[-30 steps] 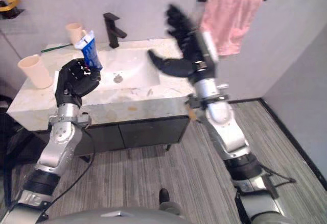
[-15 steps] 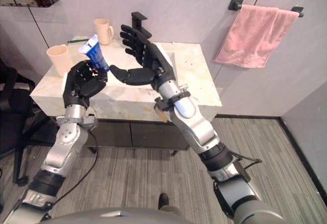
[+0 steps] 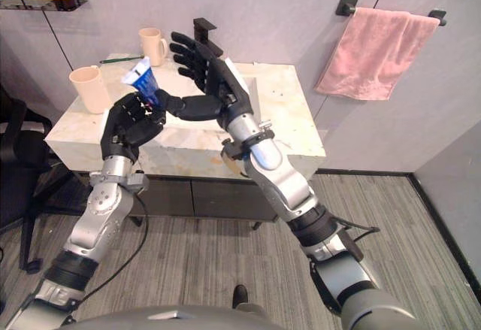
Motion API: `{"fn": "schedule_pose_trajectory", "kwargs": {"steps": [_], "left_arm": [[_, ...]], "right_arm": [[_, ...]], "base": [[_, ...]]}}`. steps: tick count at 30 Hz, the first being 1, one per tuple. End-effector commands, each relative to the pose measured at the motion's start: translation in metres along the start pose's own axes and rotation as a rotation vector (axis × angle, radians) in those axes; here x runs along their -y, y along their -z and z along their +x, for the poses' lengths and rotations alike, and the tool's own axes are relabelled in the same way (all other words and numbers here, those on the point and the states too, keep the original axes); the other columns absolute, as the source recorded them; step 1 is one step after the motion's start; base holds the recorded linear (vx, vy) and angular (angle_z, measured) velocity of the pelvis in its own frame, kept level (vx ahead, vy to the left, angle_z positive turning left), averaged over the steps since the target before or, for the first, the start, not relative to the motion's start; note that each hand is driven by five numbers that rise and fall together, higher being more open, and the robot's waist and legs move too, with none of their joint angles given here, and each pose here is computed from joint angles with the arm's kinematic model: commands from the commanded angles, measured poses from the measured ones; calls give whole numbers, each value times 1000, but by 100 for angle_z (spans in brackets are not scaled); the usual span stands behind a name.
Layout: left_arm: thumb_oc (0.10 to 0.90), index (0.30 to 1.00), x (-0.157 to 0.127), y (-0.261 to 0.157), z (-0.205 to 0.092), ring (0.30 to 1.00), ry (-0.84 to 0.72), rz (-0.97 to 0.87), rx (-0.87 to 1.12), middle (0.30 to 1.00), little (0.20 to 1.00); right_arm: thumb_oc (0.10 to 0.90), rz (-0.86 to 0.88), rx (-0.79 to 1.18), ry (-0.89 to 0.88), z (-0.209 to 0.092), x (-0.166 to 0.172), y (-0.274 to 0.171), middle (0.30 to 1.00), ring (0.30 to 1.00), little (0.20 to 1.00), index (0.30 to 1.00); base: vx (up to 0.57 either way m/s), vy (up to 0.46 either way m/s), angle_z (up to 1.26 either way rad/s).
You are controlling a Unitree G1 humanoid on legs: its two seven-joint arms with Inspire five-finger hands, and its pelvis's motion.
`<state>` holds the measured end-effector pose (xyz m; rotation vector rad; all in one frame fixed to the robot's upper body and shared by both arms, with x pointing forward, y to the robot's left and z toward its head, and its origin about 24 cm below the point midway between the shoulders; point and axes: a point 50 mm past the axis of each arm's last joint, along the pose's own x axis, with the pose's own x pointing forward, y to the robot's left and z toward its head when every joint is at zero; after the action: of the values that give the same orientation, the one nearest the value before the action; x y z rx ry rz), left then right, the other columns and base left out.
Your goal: Organize the bathroom.
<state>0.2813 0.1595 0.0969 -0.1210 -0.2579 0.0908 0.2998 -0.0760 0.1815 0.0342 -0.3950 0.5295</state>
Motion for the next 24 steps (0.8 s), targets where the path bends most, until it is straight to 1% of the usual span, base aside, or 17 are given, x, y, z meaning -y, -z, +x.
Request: {"fn": "schedule_pose_trajectory", "kwargs": {"steps": [1,2,15,16,17,18,24], "left_arm": [[400,300,27,-55,27,300,122,-53,276,300,300],[400,300,26,-54,27,300,123,-50,271,300,300],[400,300,22,-49,28,300,88,-48,250,300,300],[400,300,21,-49,28,300,84,-50,249,300,300],[400,300,21,-49,28,300,81,-50,249,300,300],[400,300,20,-49,28,300,78,-52,247,300,300],[400,300,19,-51,29,300,75,-57,246,300,300]], "right_arm": [[488,-40,293,-63,28,-13,-63,432,432,432,432],[400,-39,293,-73,28,-14,-64,300,300,300,300],[400,-72,291,-93,27,-14,-64,300,300,300,300],[469,-81,289,-97,28,-14,-64,404,404,404,404],[756,-80,284,-99,28,-14,-64,834,834,834,834],[800,-81,279,-98,27,-13,-63,900,900,900,900],[800,-110,256,-91,26,-12,-60,900,900,900,900]], "base": [[0,0,0],[0,0,0],[0,0,0],[0,0,0],[0,0,0],[0,0,0],[0,0,0]]}}
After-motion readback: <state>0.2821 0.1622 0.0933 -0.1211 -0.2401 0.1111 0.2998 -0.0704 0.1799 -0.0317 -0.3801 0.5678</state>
